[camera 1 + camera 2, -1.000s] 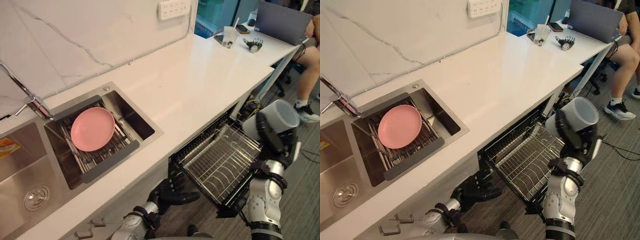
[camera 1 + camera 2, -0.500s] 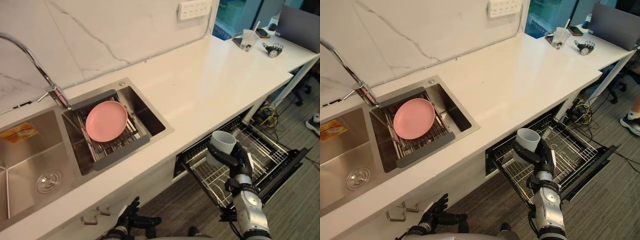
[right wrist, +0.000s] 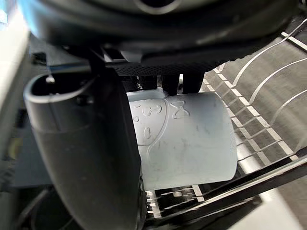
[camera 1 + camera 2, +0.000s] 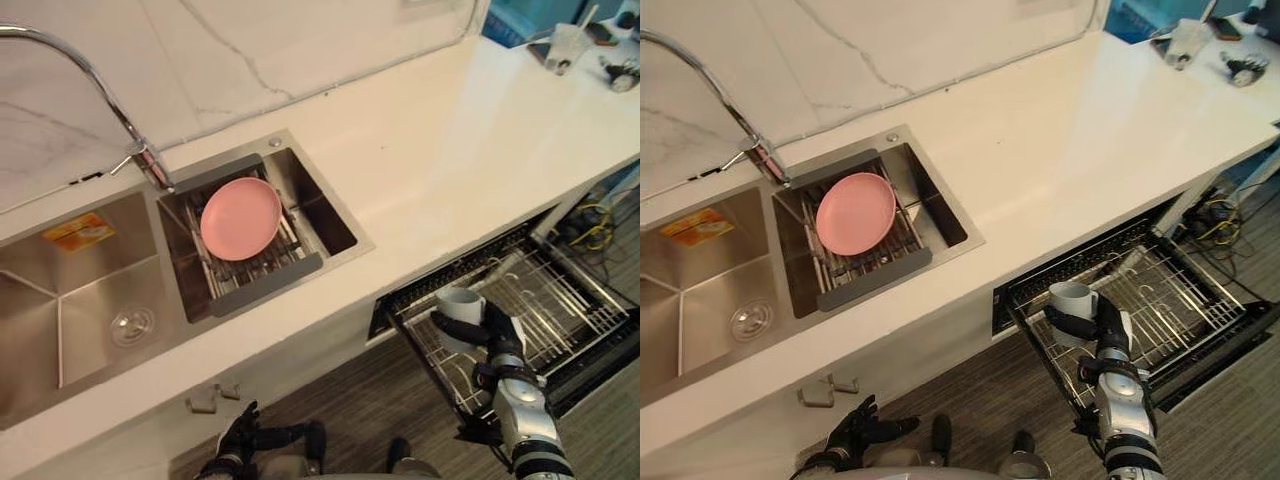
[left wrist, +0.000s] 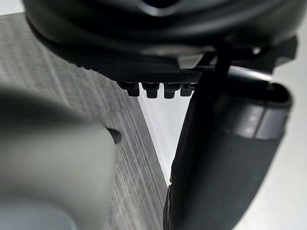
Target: Walk over to the sink, pick up the cup, carry it to the dishwasher, place the cup inside the dishwasher, then close the dishwasher door
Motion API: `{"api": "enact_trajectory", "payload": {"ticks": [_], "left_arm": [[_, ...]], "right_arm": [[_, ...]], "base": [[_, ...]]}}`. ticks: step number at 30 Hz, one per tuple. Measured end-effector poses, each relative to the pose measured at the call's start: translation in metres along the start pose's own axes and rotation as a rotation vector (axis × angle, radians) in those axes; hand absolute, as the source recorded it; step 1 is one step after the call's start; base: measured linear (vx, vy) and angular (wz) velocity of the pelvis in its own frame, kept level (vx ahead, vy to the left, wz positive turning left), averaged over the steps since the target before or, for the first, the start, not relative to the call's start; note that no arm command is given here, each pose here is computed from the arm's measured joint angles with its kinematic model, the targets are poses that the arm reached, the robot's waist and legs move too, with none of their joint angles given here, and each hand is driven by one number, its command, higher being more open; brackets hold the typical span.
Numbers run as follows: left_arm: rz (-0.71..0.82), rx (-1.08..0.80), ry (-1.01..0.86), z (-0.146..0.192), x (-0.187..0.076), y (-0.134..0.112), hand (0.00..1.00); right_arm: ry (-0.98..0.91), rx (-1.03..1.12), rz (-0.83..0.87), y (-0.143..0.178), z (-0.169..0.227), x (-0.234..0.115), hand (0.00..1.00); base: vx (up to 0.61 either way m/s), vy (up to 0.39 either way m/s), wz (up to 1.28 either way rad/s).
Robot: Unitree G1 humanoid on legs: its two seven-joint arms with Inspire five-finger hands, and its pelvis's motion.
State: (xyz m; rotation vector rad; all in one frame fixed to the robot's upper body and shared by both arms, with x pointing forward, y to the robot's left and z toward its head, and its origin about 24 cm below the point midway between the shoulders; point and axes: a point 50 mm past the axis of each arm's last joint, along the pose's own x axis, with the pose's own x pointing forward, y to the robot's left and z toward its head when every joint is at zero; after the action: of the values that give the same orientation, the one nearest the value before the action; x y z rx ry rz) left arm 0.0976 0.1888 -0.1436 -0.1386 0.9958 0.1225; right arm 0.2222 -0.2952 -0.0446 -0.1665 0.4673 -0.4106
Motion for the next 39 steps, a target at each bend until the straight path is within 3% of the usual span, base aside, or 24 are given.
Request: {"api": "enact_trajectory", "payload": {"ticks": [6, 7, 16, 27, 39], "left_arm": [[0.013, -0.090, 0.122, -0.023, -0.003, 0.010, 1.00], [0.010, -0.092, 0.122, -0.023, -0.003, 0.010, 1.00], [-0.012, -0.115, 0.123, -0.023, -0.003, 0.010, 1.00], [0.003, -0.191, 0.149, -0.029, -0.004, 0.014, 1.00], [0.131, -0.315, 0.210, -0.046, -0.011, 0.032, 1.00]], "right_arm": [[0.057, -0.092, -0.071, -0.020, -0.009, 0.002, 0.00], [0.065, -0.100, -0.076, -0.021, -0.010, 0.003, 1.00], [0.069, -0.223, -0.140, -0.040, -0.006, 0.009, 1.00], [-0.207, -0.223, -0.136, -0.037, 0.031, 0.005, 1.00], [-0.302, 0.254, -0.054, -0.011, 0.020, -0.033, 1.00]], "base": [[0.00, -0.006, 0.21], [-0.01, 0.011, 0.14], [-0.01, 0.013, 0.08], [0.00, -0.001, -0.06], [0.00, -0.027, -0.40]]}}
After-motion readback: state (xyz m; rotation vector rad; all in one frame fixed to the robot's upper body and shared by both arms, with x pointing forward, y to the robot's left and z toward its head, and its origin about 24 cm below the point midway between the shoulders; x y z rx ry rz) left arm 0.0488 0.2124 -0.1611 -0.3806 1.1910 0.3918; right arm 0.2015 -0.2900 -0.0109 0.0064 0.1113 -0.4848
